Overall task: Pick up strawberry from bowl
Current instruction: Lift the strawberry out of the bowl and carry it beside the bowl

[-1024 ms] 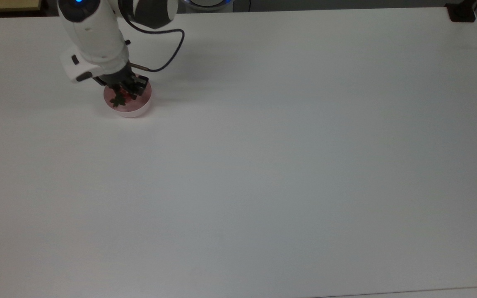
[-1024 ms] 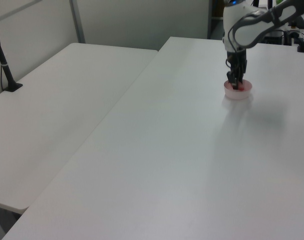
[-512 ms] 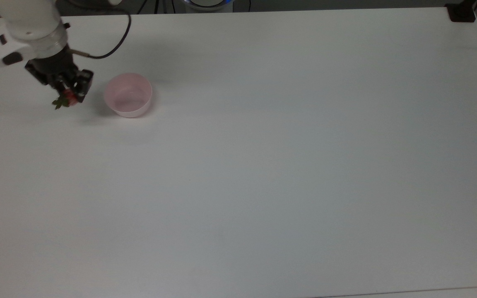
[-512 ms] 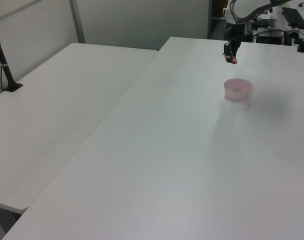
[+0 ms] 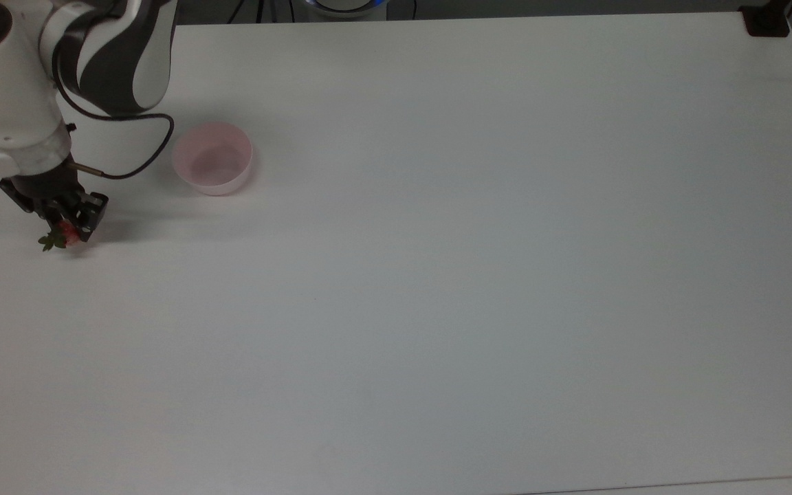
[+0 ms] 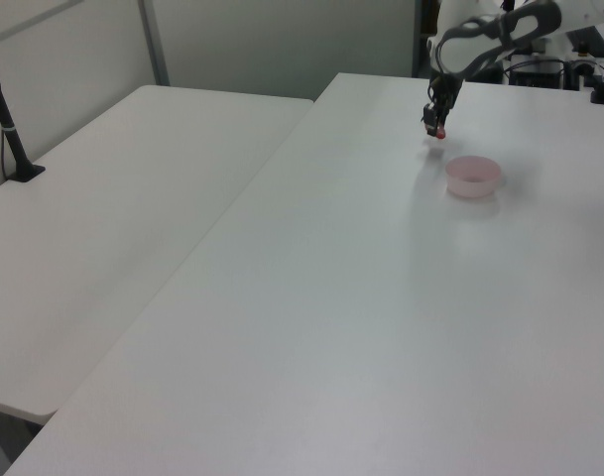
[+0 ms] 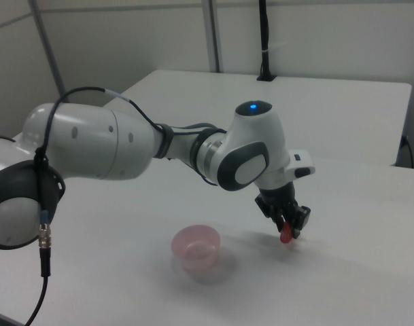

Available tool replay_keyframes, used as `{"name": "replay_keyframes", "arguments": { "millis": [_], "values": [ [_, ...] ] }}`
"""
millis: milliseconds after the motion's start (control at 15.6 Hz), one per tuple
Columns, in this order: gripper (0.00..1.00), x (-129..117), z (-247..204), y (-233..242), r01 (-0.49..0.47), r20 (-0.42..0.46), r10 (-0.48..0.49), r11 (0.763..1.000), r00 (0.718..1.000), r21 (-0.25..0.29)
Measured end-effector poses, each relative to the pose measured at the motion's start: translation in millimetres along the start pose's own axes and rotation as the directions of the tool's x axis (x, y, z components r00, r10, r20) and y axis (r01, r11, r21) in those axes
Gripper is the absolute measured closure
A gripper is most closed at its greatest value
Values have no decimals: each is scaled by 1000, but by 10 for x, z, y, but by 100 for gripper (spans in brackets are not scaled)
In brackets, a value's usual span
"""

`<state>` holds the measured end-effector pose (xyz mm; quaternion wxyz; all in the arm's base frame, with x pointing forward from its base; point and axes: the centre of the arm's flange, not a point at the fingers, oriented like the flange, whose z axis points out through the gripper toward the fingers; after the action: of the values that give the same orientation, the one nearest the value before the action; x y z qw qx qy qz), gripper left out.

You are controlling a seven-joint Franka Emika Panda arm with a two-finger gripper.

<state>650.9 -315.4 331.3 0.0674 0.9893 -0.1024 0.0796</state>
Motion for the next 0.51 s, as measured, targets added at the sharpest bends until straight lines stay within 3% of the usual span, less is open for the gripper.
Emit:
{"name": "replay_keyframes", "arguments": {
  "millis": [320,512],
  "values": [
    [59,30,46,-25,22,-4,-22,1000,1000,-2],
    [30,43,29,-26,24,-8,-24,1000,1000,-4]
  ]
}}
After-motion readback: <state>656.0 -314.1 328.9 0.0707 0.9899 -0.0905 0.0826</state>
